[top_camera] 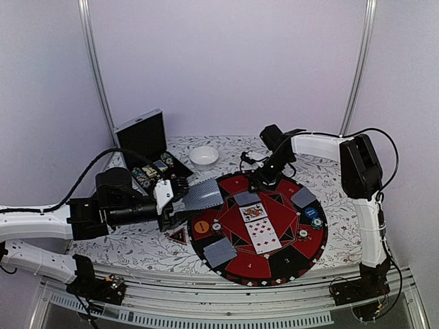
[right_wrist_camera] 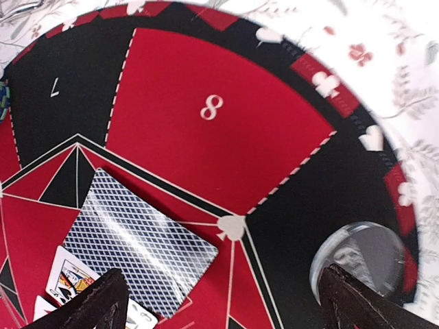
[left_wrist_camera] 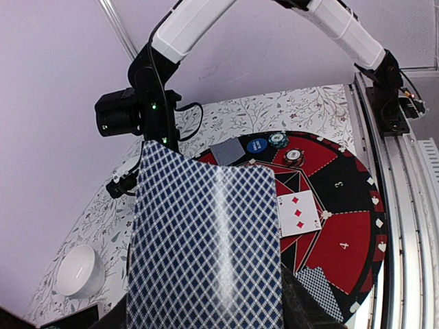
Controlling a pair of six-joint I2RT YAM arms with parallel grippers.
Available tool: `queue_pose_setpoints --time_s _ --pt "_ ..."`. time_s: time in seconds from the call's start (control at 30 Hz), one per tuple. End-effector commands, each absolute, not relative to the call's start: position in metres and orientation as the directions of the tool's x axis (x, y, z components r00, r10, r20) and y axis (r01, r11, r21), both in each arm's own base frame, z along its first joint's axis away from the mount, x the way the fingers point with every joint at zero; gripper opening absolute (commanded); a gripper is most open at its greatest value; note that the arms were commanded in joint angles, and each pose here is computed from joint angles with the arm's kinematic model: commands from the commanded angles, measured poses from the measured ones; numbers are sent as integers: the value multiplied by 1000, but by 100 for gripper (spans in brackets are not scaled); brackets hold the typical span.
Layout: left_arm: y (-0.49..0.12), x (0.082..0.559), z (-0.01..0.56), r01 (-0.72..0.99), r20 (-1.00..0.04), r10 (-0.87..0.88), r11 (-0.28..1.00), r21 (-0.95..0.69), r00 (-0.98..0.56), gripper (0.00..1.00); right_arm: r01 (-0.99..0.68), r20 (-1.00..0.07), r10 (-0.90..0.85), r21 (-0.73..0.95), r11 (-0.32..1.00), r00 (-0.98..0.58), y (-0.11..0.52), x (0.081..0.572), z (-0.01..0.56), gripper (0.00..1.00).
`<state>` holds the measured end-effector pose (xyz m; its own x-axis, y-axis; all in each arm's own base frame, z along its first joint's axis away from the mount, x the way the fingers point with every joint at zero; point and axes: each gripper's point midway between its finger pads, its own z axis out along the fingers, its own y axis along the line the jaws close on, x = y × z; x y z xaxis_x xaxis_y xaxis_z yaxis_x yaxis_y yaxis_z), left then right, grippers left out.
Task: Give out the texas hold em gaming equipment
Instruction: Place the poker card in the community card area, then pick up the poker card from the face-down deck piles.
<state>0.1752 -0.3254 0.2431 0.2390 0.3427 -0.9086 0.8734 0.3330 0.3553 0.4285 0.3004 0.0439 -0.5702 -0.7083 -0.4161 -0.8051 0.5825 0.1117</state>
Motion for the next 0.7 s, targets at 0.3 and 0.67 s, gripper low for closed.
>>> queue_pose_setpoints --time_s 0.3,0.67 --pt "-329 171 250 872 -910 318 324 368 267 52 -840 -822 -525 -114 531 -221 343 393 288 99" --pt "-327 174 252 860 -908 320 342 378 271 52 -993 -979 -198 20 115 -43 420 234 349 99"
